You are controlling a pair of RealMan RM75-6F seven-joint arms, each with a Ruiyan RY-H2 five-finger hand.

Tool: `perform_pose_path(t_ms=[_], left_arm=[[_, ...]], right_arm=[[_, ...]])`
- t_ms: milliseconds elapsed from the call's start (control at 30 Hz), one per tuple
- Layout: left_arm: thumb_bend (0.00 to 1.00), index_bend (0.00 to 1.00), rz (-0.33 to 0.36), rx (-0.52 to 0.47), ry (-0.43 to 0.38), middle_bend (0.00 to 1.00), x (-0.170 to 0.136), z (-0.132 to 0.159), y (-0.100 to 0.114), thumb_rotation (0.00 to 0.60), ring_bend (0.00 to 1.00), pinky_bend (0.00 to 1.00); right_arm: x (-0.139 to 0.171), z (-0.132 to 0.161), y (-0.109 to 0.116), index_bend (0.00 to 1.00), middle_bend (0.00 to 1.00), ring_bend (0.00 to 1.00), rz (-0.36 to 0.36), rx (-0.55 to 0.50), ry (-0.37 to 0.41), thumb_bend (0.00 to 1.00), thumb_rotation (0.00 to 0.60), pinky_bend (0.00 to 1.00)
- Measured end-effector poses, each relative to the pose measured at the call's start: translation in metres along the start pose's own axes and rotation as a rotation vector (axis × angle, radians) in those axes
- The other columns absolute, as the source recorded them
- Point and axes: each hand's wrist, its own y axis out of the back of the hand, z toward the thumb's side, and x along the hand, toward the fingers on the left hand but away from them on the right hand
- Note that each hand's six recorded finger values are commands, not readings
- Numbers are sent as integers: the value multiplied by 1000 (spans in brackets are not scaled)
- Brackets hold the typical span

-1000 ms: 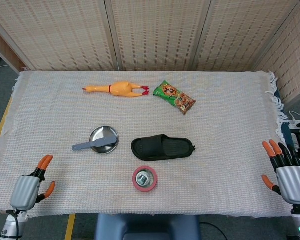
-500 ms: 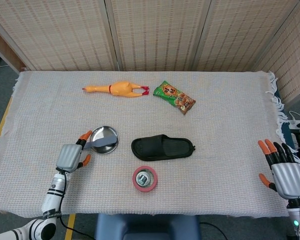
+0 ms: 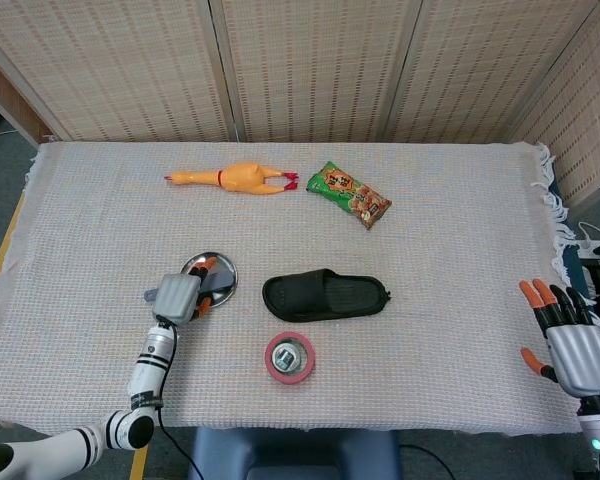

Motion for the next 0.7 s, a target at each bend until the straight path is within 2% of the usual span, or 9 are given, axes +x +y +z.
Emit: perform_pose_path(t_ms=[367, 700], left_arm=[[383, 305, 5, 35, -15, 409, 7, 6, -6, 600, 809, 1000], [386, 347, 19, 64, -25, 450, 8, 5, -6, 600, 809, 1000]], right_arm=[[2, -1, 2, 0, 0, 0, -2, -9, -2, 154, 600, 0], [3, -2, 3, 0, 0, 0, -1, -8, -3, 154, 600, 0]])
